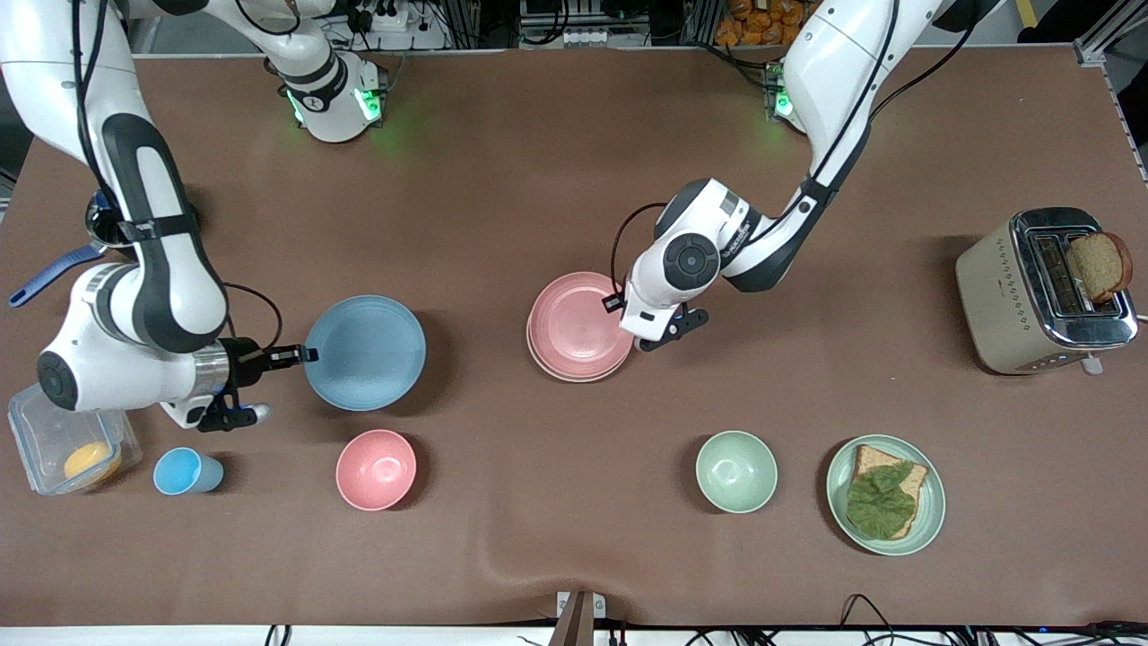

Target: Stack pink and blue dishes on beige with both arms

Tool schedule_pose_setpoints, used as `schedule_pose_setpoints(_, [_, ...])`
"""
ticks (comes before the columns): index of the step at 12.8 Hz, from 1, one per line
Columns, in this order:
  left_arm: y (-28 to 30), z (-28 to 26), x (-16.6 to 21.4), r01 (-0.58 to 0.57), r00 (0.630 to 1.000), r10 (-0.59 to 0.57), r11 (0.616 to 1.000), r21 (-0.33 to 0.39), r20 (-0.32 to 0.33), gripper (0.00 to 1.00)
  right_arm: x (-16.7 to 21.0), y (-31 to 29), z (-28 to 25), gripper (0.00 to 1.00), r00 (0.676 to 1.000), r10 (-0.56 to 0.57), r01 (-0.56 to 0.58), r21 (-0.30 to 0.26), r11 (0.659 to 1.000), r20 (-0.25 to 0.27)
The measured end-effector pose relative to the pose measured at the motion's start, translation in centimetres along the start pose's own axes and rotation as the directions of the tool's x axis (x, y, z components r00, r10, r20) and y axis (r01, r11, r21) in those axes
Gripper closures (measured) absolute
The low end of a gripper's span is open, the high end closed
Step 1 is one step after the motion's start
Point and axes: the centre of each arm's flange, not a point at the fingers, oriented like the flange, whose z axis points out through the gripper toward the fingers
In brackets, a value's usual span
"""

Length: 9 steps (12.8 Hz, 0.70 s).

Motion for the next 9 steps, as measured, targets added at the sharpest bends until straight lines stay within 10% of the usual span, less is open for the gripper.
schedule_pose_setpoints(4, [0.6,-1.7,0.6,0.029,0.998,-0.031,0.999,-0.020,-0.061,0.48,0.9,-4.3,1.6,0.96,0.999,0.035,-0.034,0.033,0.999,-0.027])
schedule_pose_setpoints(9, [-3.5,-17.0,6.6,0.074,0.961,-0.102,0.991,-0.115,-0.255,0.00,0.7,-13.6,6.2,0.96,0.992,0.129,-0.129,0.027,0.991,0.010])
